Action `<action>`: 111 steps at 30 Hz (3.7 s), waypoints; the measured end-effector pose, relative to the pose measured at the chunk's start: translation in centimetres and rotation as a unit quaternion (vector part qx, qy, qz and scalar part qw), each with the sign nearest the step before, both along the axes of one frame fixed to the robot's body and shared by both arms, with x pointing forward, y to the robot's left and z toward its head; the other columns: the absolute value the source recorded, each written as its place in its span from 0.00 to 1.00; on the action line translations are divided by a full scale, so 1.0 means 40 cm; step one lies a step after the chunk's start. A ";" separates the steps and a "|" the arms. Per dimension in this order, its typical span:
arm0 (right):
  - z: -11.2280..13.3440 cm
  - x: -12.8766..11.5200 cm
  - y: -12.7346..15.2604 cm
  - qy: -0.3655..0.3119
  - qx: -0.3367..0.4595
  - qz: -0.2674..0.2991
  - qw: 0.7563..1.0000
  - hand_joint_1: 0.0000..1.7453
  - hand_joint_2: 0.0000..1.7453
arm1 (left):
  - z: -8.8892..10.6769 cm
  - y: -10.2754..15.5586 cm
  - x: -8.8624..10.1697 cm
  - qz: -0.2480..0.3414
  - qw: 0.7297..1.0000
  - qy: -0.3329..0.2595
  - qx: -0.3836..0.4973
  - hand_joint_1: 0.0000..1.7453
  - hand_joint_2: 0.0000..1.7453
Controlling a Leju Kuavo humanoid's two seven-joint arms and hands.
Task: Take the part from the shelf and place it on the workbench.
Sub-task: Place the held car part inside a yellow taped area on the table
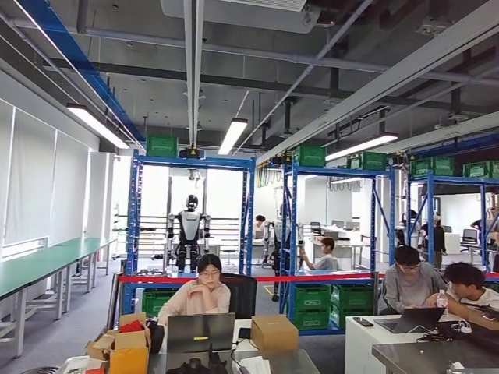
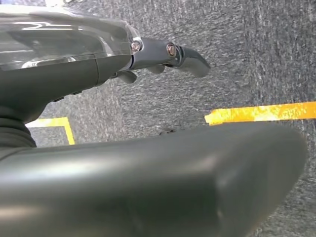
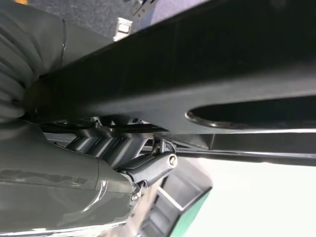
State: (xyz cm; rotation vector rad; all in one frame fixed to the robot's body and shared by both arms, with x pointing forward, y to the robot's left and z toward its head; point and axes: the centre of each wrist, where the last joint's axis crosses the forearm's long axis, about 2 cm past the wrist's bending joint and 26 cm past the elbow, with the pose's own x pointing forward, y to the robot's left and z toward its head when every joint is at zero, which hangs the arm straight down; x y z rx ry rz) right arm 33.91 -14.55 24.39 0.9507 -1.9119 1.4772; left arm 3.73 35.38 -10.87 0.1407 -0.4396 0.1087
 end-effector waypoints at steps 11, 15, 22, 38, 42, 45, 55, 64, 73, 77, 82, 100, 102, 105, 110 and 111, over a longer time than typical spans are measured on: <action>-0.009 -0.006 0.000 0.004 -0.001 0.002 1.000 1.00 1.00 | -0.001 0.000 -0.009 -0.002 1.000 0.003 0.000 0.00 1.00; -0.014 -0.006 -0.006 0.005 -0.006 -0.001 1.000 1.00 1.00 | -0.001 0.000 -0.008 -0.003 1.000 0.003 0.000 0.00 1.00; -0.017 -0.007 -0.017 0.006 -0.007 -0.003 1.000 1.00 1.00 | 0.000 0.002 -0.004 -0.004 1.000 0.001 0.002 0.00 1.00; -0.023 -0.012 -0.025 0.008 -0.008 -0.005 1.000 1.00 1.00 | 0.000 -0.004 0.002 -0.010 1.000 -0.002 0.000 0.00 1.00; -0.029 -0.015 -0.025 0.009 -0.009 -0.006 1.000 1.00 1.00 | -0.001 -0.004 -0.005 -0.010 1.000 0.000 0.000 0.00 1.00; -0.028 -0.015 -0.025 0.007 -0.009 -0.006 1.000 1.00 1.00 | -0.001 -0.005 -0.004 -0.011 1.000 -0.001 0.000 0.00 1.00; -0.021 -0.012 -0.028 -0.009 -0.012 -0.011 1.000 1.00 1.00 | 0.000 0.001 0.002 -0.011 1.000 -0.005 0.003 0.00 1.00; -0.011 -0.005 -0.036 -0.011 -0.009 -0.014 1.000 1.00 1.00 | 0.000 -0.004 0.003 -0.011 1.000 -0.006 0.001 0.00 1.00; -0.019 -0.008 -0.039 -0.023 -0.001 -0.050 0.998 1.00 1.00 | 0.000 -0.005 0.009 -0.010 1.000 -0.008 0.003 0.00 1.00; -0.005 -0.012 -0.045 -0.068 0.019 -0.099 0.993 1.00 1.00 | 0.000 -0.007 0.006 -0.008 1.000 -0.007 0.004 0.00 1.00; 0.046 0.001 -0.054 -0.138 0.032 -0.172 0.975 1.00 1.00 | 0.000 -0.007 0.009 -0.008 1.000 -0.011 0.004 0.00 1.00; 0.335 0.234 -0.125 -0.328 -0.088 -0.419 0.842 1.00 1.00 | 0.003 -0.021 0.043 -0.046 0.998 -0.037 -0.008 0.00 1.00; 0.344 0.259 -0.132 -0.339 -0.120 -0.444 0.820 1.00 1.00 | 0.003 -0.022 0.046 -0.049 0.998 -0.037 -0.008 0.00 1.00; 0.353 0.301 -0.149 -0.358 -0.169 -0.479 0.783 1.00 1.00 | 0.003 -0.030 0.054 -0.054 0.998 -0.039 -0.012 0.00 1.00; 0.314 0.350 -0.175 -0.372 -0.250 -0.511 0.734 1.00 1.00 | 0.003 -0.047 0.058 -0.060 0.997 -0.039 -0.017 0.00 1.00; 0.303 0.357 -0.180 -0.372 -0.264 -0.516 0.725 1.00 1.00 | 0.003 -0.048 0.059 -0.061 0.997 -0.039 -0.018 0.00 1.00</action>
